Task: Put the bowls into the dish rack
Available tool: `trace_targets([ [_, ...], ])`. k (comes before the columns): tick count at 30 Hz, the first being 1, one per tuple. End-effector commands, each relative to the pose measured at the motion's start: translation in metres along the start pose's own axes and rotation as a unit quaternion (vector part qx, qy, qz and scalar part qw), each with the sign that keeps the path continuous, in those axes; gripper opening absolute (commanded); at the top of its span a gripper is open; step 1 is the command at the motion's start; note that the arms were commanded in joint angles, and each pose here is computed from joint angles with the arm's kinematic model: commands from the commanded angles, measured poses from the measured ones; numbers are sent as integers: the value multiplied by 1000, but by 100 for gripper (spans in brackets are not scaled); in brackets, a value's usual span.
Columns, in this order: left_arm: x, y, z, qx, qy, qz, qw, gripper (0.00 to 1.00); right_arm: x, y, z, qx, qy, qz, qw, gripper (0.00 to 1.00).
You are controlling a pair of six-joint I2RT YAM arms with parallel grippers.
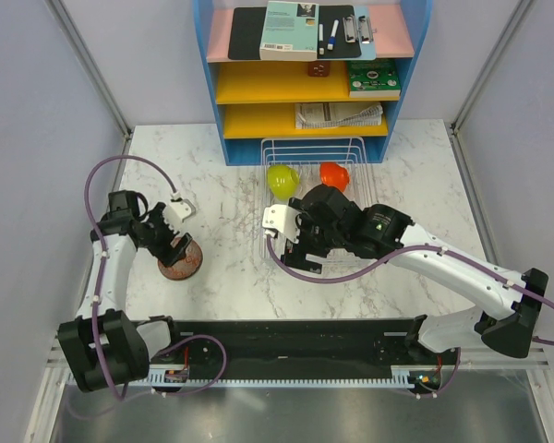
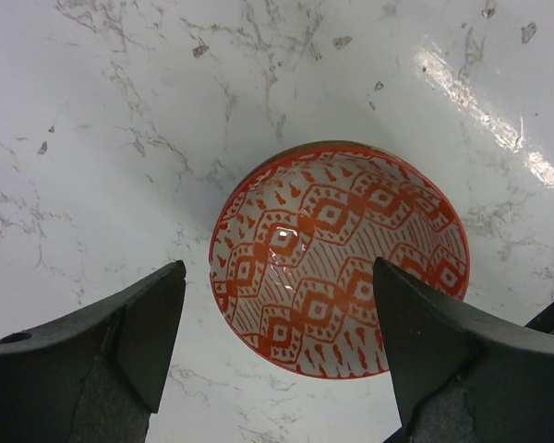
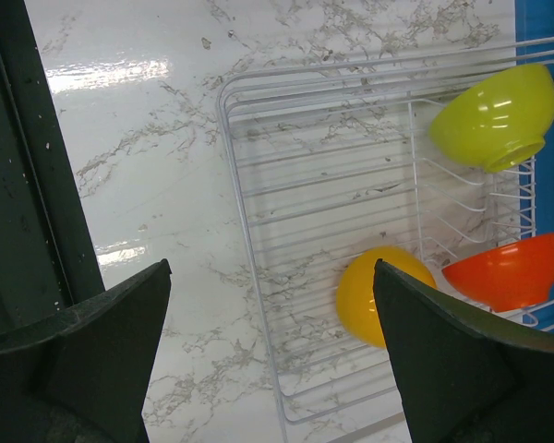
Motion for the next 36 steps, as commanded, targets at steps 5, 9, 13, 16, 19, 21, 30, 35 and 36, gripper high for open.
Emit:
trace_targets([
  [5,-2,25,-2,36,12,8,999,88,-4,0,4,5,-14,-1,1000,97],
  [9,5,29,-4,33,17,-5,999,88,-5,-1,4,6,-14,-2,1000,98],
  [13,15,29,-13,29,33,-22,999,88,-5,-1,5,6,-14,-4,1000,98],
  [16,22,27,-20,26,43,-38,998,87,-5,-2,6,7,-15,-4,1000,98],
  [19,29,28,-25,25,51,-50,997,85,-5,-2,8,9,-16,-2,1000,98],
  [21,34,30,-27,20,56,-58,997,81,-4,-2,8,10,-17,2,1000,98],
  [30,44,36,-29,11,65,-74,995,44,-3,-2,9,10,-15,4,1000,98],
  [35,47,38,-30,9,67,-79,995,13,-2,-3,11,12,-16,3,1000,98],
  [36,47,39,-29,9,66,-78,995,8,-2,-3,11,12,-15,3,1000,98],
])
Point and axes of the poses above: each gripper's point midway between its finger pads, its own x axis out along the fingers, its own y axis along the line the jaws close on, z = x × y, the point moved 5 cm from there along -x, back along the fingers, and after that the axes turned 6 degrees about -x, right-handed, at the moved point
